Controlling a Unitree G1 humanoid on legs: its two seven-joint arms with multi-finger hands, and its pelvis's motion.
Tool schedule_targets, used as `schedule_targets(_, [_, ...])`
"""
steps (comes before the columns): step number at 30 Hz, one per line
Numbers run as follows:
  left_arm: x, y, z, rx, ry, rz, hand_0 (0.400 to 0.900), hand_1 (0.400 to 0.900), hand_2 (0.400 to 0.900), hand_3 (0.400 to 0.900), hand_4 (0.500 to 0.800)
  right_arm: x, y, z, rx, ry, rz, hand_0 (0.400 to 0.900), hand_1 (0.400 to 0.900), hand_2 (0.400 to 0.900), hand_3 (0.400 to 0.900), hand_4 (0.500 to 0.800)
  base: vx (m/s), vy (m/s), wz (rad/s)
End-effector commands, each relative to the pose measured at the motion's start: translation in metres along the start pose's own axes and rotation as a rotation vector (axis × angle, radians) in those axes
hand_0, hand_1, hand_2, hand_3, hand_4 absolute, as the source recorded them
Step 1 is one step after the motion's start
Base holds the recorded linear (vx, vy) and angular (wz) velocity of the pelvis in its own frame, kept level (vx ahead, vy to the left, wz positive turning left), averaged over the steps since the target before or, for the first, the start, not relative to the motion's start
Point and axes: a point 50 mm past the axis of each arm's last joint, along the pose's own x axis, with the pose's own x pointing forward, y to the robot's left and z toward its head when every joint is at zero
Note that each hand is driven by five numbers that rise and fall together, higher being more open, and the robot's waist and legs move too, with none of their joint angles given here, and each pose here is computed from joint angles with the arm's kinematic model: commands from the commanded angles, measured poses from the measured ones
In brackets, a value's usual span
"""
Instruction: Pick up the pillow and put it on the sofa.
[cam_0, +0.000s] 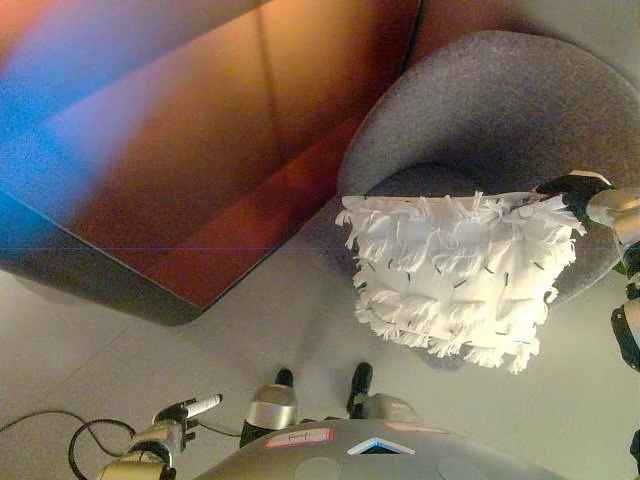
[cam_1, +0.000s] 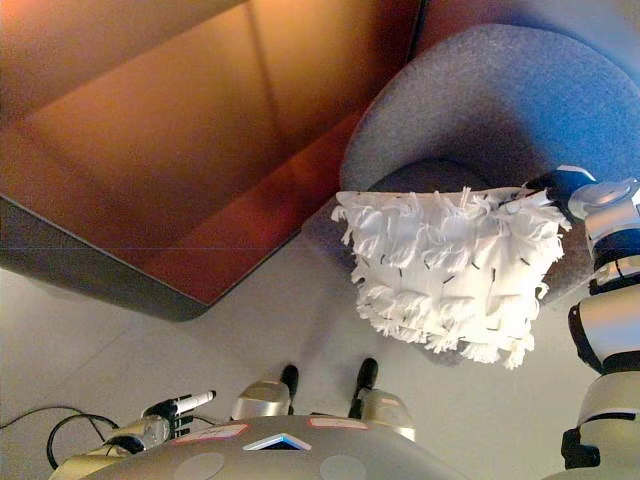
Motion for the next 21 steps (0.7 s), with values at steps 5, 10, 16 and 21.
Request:
schedule_targets(5, [-0.001, 0.027, -0.001, 0.075, 0.024, 0.106, 0.9, 0.9, 0.9, 0.9, 0.8, -0.046, -0.084, 0.04, 0.056, -0.117, -0.306, 0.9, 0.9, 0.9, 0.9, 0.8, 0.064, -0.048, -0.01])
schedule_targets(10, [-0.001, 0.029, -0.001, 0.073, 0.023, 0.106, 0.9, 0.9, 0.9, 0.9, 0.8, -0.045, -0.083, 0.037, 0.049, -0.101, -0.302, 0.9, 0.9, 0.9, 0.9, 0.8, 0.015, -0.013, -0.02])
schedule_targets(16, [-0.001, 0.031, 0.002, 0.057, 0.028, 0.108, 0.9, 0.9, 0.9, 0.9, 0.8, -0.048, -0.09, 0.03, 0.091, -0.067, -0.359, 0.9, 0.9, 0.9, 0.9, 0.8, -0.007, -0.009, -0.06])
schedule_targets(21, [-0.001, 0.03, 0.0, 0.047, 0.017, 0.081, 0.9, 0.9, 0.9, 0.9, 0.8, -0.046, -0.088, 0.018, 0.214, -0.11, -0.383, 0.9, 0.9, 0.9, 0.9, 0.8, -0.069, 0.006, -0.09])
